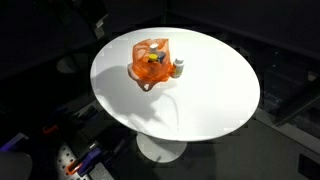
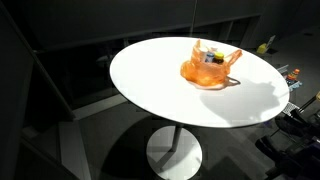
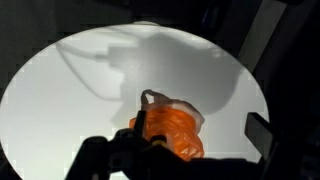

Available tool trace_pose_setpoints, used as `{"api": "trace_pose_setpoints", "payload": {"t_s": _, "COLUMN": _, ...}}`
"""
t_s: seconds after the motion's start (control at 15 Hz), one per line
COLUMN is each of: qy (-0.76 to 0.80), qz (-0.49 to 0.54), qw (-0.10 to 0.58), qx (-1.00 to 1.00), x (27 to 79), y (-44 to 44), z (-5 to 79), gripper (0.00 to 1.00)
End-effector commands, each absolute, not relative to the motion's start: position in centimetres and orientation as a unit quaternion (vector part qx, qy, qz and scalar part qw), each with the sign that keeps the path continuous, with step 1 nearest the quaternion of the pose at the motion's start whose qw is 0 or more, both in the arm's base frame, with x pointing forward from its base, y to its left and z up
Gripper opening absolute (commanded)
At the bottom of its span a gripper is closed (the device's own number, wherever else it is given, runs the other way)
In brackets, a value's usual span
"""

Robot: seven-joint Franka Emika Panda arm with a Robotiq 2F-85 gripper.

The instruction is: Put the white container in the orange plastic bag

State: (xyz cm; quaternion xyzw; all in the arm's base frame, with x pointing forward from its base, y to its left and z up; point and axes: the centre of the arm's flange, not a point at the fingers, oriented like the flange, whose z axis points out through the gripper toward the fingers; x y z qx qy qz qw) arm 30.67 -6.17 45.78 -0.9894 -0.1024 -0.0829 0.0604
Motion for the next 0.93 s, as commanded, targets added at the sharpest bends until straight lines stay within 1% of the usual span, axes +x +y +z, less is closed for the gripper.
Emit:
{"api": "trace_pose_setpoints", "payload": {"t_s": 0.0, "qy": -0.105, "qz": -0.053, "qw": 0.054, "qx": -0.992, "x": 31.9, "y": -5.6, "z": 49.1, "gripper": 1.00}}
{"api": "trace_pose_setpoints", "payload": {"t_s": 0.4, "qy": -0.101, "qz": -0.009, "qw": 0.050, "qx": -0.994, "x": 34.9, "y": -5.9, "z": 53.3, "gripper": 1.00}}
{"api": "trace_pose_setpoints", "payload": {"t_s": 0.87, "qy": -0.096, "qz": -0.006, "qw": 0.049, "qx": -0.994, "x": 41.3, "y": -7.7, "z": 54.3, "gripper": 1.00}}
